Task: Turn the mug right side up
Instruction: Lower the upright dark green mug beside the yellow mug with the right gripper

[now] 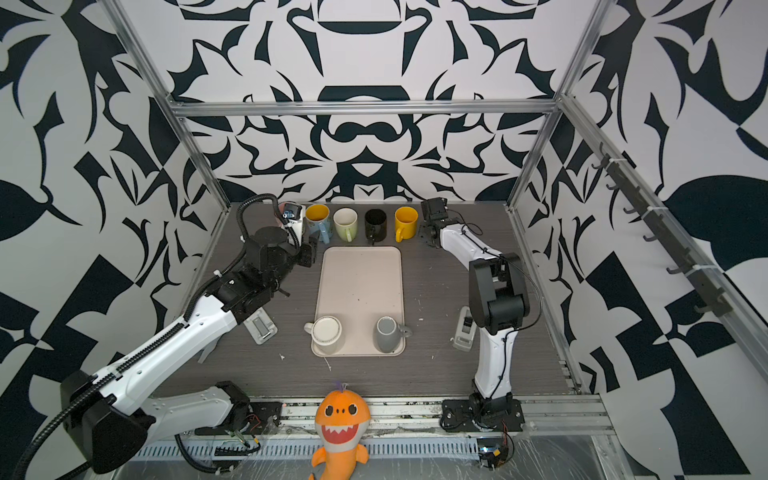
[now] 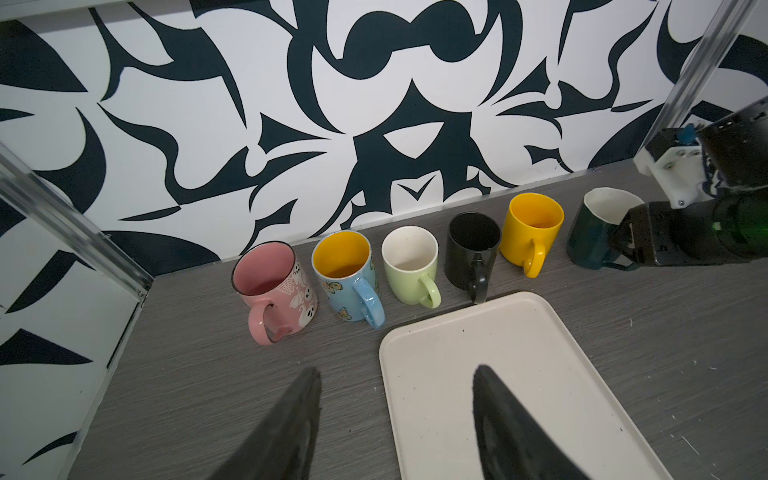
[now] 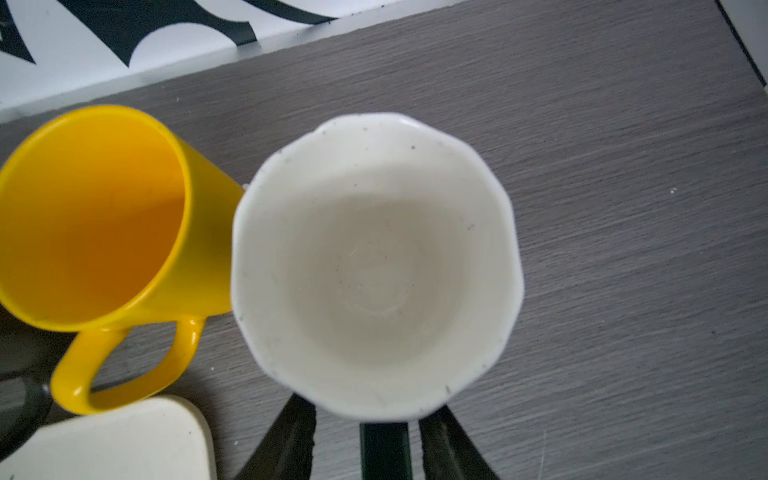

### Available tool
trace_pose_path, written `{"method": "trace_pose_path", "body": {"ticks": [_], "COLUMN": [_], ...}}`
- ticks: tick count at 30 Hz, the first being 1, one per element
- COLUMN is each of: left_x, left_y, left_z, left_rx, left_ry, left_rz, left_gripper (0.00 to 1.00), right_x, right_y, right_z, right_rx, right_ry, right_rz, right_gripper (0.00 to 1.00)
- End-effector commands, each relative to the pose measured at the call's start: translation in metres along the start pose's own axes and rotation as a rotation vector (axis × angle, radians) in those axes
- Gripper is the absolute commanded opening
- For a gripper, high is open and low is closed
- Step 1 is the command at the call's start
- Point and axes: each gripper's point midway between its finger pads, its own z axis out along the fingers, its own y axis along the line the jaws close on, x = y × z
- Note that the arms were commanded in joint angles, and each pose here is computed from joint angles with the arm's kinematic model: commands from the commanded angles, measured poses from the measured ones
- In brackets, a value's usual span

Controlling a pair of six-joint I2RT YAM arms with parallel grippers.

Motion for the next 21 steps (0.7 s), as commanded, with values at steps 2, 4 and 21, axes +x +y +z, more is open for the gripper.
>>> {"method": "trace_pose_path", "body": {"ticks": [2,4,21], "left_x": [0.002,0.001,-0.001], "left_y": [0.009,0.01,0.012], "left_z": [-0.009,-0.011,-0.017], "left_rx": [-0.025,-0.027,0.028], "left_ry": [0.0,-0.005,0.059], "left_rz": [-0.01,-0.012,-0.224], "left_gripper": [0.61,0.62,0.7], "right_x": [-0.02,-0.021,-0.001], "right_y": [0.0,0.0,0.005], "right_z": [-0.02,-0.023,-0.159], "right_rx": [-0.016,-0.021,0.059], "right_ry": [-0.07,-0.075,-0.233], "right_rz": [0.03,0.034,-0.097], "right_gripper": [0.53,0.57,0.65]}}
